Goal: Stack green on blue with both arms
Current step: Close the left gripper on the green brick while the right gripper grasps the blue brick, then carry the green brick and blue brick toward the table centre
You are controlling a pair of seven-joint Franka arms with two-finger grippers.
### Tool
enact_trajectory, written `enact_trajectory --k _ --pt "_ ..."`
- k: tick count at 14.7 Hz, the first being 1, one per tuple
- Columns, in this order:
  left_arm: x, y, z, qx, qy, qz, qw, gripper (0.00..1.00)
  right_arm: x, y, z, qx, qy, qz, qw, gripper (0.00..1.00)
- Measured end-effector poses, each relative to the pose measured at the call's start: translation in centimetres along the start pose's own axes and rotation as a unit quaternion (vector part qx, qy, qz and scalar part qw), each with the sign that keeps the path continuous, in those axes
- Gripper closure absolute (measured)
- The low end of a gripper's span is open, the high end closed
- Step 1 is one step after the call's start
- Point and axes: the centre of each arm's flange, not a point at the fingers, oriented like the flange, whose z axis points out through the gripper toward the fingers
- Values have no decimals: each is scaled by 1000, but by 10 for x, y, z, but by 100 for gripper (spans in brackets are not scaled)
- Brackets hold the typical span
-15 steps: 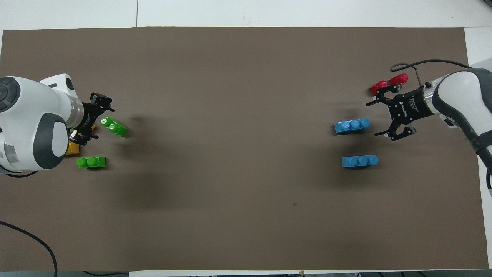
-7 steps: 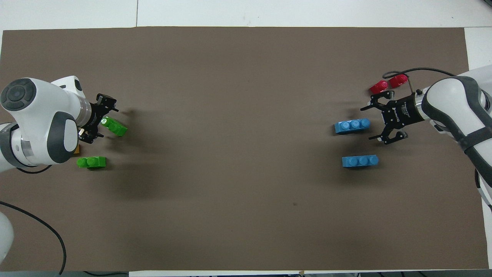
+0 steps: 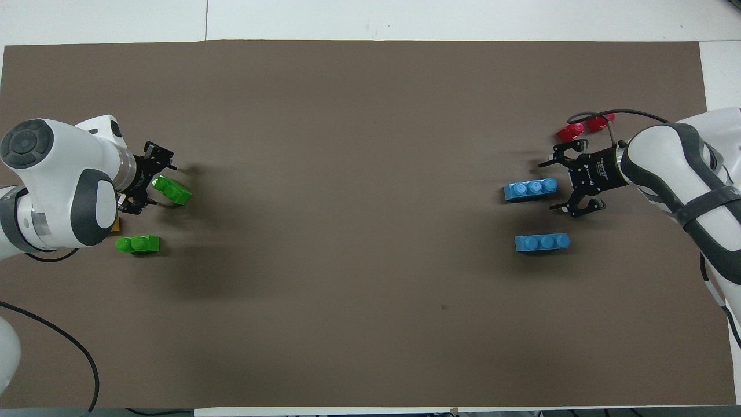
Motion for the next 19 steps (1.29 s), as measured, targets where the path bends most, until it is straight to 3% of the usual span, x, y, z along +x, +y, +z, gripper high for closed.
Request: enact_trajectory --k 3,4,6,8,10,12,13,19 --pt "0 1 -1 -3 2 0 1000 58 0 2 4 3 -8 2 1000 0" --pt "0 1 -1 -3 2 0 1000 66 0 2 4 3 -9 2 1000 7" --pt "1 1 -1 -4 3 0 1000 66 0 2 4 3 -9 2 1000 10" --pt "1 1 -1 -4 3 0 1000 66 0 2 4 3 -9 2 1000 25" --pt "1 3 -4 -6 4 1 1000 66 -1 2 4 3 -9 1 1000 32" --pt "1 9 -17 -4 1 4 1000 66 -4 1 5 2 -10 -2 1000 59" --pt "0 13 -28 -1 -1 4 1000 66 -6 0 5 2 -10 -5 1000 66" --pt "-27 41 -104 12 -8 -46 999 66 -32 -15 -11 10 -10 -24 1000 65"
